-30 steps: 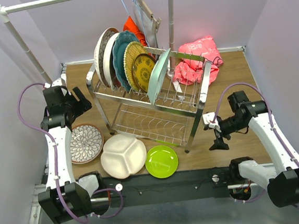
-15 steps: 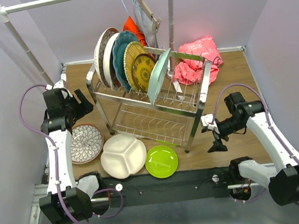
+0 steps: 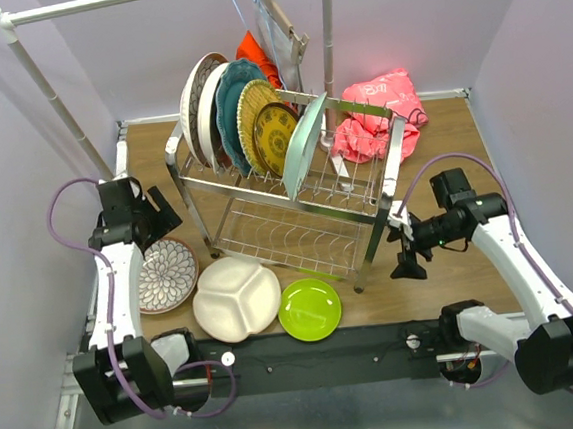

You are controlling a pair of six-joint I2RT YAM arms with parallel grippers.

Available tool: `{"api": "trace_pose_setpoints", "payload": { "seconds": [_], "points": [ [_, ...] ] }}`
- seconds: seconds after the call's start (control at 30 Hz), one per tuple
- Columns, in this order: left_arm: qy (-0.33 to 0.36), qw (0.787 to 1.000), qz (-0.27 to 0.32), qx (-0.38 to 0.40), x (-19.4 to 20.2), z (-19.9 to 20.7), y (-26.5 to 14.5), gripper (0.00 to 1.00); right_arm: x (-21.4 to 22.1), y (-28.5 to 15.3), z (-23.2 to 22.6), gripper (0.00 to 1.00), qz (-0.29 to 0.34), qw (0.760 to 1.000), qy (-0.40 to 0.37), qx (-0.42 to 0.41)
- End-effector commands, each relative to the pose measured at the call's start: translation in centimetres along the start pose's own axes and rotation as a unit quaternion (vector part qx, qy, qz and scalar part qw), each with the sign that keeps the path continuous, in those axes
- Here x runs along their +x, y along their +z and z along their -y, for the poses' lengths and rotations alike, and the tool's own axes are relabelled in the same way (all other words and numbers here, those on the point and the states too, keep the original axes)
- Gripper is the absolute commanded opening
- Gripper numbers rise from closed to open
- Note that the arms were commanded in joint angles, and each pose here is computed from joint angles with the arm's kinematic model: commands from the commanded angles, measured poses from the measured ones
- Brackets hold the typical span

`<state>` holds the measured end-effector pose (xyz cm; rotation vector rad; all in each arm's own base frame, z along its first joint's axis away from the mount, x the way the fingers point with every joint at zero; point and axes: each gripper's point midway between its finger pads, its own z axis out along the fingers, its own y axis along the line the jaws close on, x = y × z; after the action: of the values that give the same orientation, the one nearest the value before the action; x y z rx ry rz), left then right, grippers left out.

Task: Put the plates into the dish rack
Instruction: Grab a plate with the left arm

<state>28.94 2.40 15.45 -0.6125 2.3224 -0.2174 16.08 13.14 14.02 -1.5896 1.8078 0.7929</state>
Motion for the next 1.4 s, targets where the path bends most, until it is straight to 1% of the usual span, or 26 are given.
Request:
{"api": "trace_pose_setpoints", "payload": {
  "seconds": [0.0, 0.1, 0.13, 0.2, 0.23, 0.27, 0.3, 0.33, 0.4, 0.43, 0.5, 0.67, 0.77, 0.9, 0.97, 1.0, 1.03, 1.13, 1.17, 1.2, 1.23, 1.37],
  "points": [
    [-0.078, 0.993, -0.009, -0.093, 1.0, -2.9, 1.5, 0.83, 0.5, -0.3, 1.7, 1.00, -0.018, 0.997, 0.039, 0.063],
    [-0.121, 0.985, -0.015, -0.123, 0.9, -3.4, 2.4, 0.83, 0.6, -0.6, 2.2, 1.00, -0.021, 0.995, 0.043, 0.084],
    [-0.130, 0.981, -0.035, -0.142, 1.5, -4.0, 3.2, 0.83, 0.5, -0.6, 2.2, 1.00, -0.020, 0.995, 0.044, 0.084],
    [-0.157, 0.972, -0.044, -0.169, 1.3, -4.4, 3.7, 0.82, 0.5, -0.6, 2.2, 1.00, -0.018, 0.995, 0.049, 0.087],
    [-0.165, 0.963, -0.076, -0.199, 2.5, -5.1, 4.4, 0.80, 0.5, -0.6, 2.2, 1.00, -0.016, 0.995, 0.049, 0.089],
    [-0.169, 0.957, -0.084, -0.218, 2.7, -5.5, 4.6, 0.79, 0.5, -0.5, 2.2, 1.00, -0.014, 0.995, 0.053, 0.088],
    [-0.170, 0.954, -0.077, -0.235, 1.7, -5.8, 4.7, 0.78, 0.5, -0.5, 2.2, 1.00, -0.013, 0.994, 0.054, 0.090],
    [-0.174, 0.945, -0.098, -0.258, 2.5, -6.3, 5.4, 0.76, 0.5, -0.5, 2.3, 1.00, -0.011, 0.994, 0.054, 0.092],
    [-0.175, 0.942, -0.101, -0.266, 1.8, -6.3, 6.1, 0.75, 0.6, -0.3, 2.1, 1.00, -0.010, 0.994, 0.058, 0.091],
    [-0.179, 0.936, -0.117, -0.280, 2.4, -6.5, 6.7, 0.75, 0.6, -0.3, 2.2, 1.00, -0.008, 0.994, 0.058, 0.092],
    [-0.180, 0.930, -0.132, -0.293, 2.6, -6.5, 7.2, 0.75, 0.6, -0.2, 2.2, 1.00, -0.006, 0.994, 0.060, 0.092],
    [-0.149, 0.910, -0.182, -0.341, 3.8, -6.4, 8.6, 0.72, 0.8, -0.1, 2.0, 1.00, -0.006, 0.993, 0.060, 0.098],
    [-0.139, 0.907, -0.187, -0.352, 3.7, -6.3, 9.3, 0.71, 0.8, -0.1, 2.0, 1.00, -0.002, 0.993, 0.061, 0.101],
    [-0.140, 0.906, -0.187, -0.353, 3.7, -5.9, 9.9, 0.69, 0.9, -0.1, 1.9, 1.00, -0.002, 0.993, 0.062, 0.104],
    [-0.141, 0.902, -0.195, -0.359, 4.1, -6.1, 10.0, 0.69, 0.9, -0.1, 2.0, 1.00, 0.000, 0.992, 0.059, 0.107],
    [-0.139, 0.900, -0.197, -0.362, 4.3, -6.2, 10.1, 0.67, 1.0, -0.2, 2.0, 1.00, -0.001, 0.992, 0.057, 0.110],
    [-0.138, 0.898, -0.200, -0.367, 4.4, -6.4, 10.2, 0.61, 0.9, -0.2, 2.0, 1.00, 0.000, 0.992, 0.055, 0.111],
    [-0.136, 0.892, -0.201, -0.382, 4.6, -6.8, 9.9, 0.50, 0.9, -0.2, 2.0, 1.00, 0.001, 0.992, 0.053, 0.114],
    [-0.135, 0.890, -0.203, -0.385, 4.6, -6.9, 9.8, 0.41, 0.9, -0.2, 2.1, 1.00, 0.002, 0.992, 0.054, 0.116],
    [-0.132, 0.889, -0.204, -0.388, 4.6, -7.0, 9.7, 0.40, 0.9, -0.2, 2.1, 1.00, 0.002, 0.992, 0.055, 0.115],
    [-0.129, 0.885, -0.207, -0.396, 4.9, -7.3, 9.7, 0.36, 0.8, -0.2, 2.2, 1.00, 0.003, 0.992, 0.054, 0.117],
    [-0.117, 0.874, -0.229, -0.412, 5.8, -7.9, 9.8, 0.35, 0.8, -0.2, 2.1, 1.00, 0.004, 0.992, 0.051, 0.119]
  ]
}}
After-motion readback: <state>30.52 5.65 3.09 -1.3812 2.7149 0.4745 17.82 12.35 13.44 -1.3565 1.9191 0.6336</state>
